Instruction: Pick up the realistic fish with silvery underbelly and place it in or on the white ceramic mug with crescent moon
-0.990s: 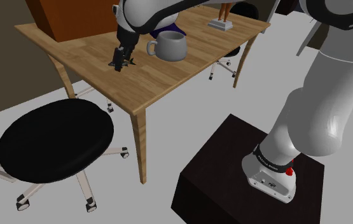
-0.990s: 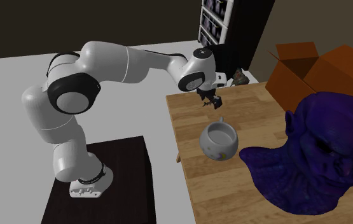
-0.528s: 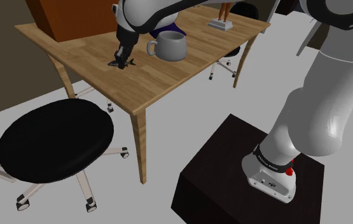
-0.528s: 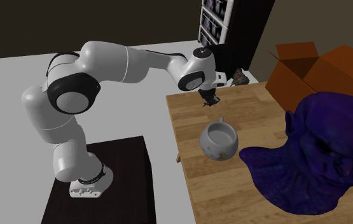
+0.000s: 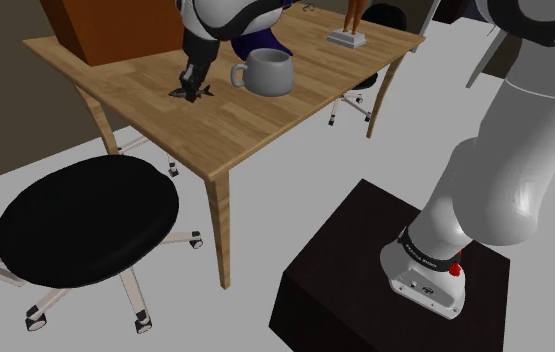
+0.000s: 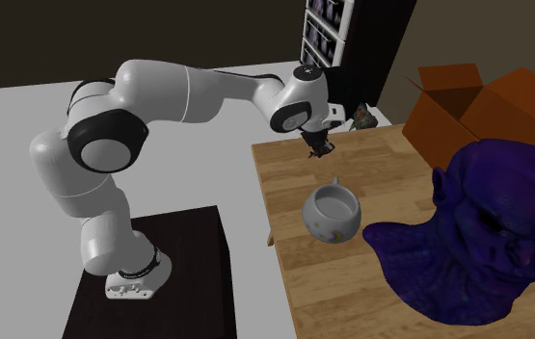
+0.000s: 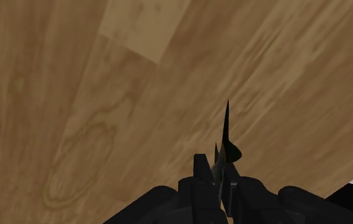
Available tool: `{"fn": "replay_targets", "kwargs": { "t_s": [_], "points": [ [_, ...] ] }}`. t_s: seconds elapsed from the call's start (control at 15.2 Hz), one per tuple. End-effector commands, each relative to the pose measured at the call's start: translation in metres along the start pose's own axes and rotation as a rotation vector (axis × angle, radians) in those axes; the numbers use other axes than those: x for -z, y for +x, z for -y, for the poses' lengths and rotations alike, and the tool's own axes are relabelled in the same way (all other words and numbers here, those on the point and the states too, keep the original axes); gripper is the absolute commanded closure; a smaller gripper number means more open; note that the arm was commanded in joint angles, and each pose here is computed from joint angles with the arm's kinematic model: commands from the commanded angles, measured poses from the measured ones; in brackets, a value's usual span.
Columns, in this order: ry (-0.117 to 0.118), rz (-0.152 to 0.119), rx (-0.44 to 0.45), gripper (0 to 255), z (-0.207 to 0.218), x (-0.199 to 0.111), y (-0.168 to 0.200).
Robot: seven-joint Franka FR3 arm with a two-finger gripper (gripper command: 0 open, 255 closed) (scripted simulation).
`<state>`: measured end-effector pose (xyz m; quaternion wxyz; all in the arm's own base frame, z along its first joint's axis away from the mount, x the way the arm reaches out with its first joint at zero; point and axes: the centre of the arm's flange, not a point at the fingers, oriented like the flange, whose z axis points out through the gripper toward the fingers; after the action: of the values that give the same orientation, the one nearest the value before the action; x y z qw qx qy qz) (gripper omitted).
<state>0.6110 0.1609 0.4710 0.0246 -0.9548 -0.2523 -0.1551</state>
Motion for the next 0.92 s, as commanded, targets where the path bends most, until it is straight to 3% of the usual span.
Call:
{"fn": "replay_targets", "kwargs": {
  "t_s": [0.0, 0.86],
  "points": [
    [0.000, 0.000, 0.000, 255, 0.000, 0.010, 0.004],
    [0.000, 0.000, 0.000, 255, -0.002, 0.075, 0.025]
  ]
}}
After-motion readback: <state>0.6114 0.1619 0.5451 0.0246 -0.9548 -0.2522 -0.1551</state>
